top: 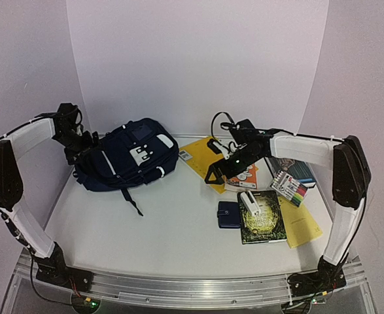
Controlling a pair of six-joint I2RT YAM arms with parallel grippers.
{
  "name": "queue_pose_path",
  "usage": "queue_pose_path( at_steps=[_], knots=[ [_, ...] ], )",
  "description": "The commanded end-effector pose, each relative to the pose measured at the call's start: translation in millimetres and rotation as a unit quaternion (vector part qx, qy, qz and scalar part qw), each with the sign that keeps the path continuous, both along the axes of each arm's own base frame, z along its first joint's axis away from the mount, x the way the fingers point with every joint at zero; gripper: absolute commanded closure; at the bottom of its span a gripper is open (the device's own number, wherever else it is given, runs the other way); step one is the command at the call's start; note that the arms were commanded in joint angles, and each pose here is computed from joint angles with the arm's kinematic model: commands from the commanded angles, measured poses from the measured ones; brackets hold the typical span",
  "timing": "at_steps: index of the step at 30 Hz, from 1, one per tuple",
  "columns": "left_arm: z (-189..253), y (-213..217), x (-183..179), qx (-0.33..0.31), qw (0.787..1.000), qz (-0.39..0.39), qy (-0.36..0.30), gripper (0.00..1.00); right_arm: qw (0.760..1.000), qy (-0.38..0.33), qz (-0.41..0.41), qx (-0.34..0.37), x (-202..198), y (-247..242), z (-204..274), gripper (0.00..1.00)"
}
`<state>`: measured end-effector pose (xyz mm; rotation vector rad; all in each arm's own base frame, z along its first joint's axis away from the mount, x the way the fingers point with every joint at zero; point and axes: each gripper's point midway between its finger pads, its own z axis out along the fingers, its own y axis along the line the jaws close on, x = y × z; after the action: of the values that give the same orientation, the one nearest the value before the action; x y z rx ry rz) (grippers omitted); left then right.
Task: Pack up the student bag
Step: Adjust the student bag at the center of the board.
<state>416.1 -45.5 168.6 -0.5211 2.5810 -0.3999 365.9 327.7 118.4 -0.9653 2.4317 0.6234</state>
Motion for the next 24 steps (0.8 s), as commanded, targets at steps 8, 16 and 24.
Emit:
queue_pose_path(
  at_steps=[8, 16, 24],
  knots=[
    [-53, 80, 53, 0.084, 0.989, 0.102, 0.063, 0.00, 0.997, 0.034, 0.051, 0.051, -23, 58, -5, 0.02],
    [-101, 80, 35, 0.081, 0.984, 0.109, 0.120, 0.15, 0.996, 0.034, 0.067, 0.044, -37, 49, -7, 0.02],
    [-116, 64, 1, 0.065, 0.985, 0.107, 0.121, 0.48, 0.997, 0.019, 0.066, 0.042, -37, 44, 0, 0.02]
  ],
)
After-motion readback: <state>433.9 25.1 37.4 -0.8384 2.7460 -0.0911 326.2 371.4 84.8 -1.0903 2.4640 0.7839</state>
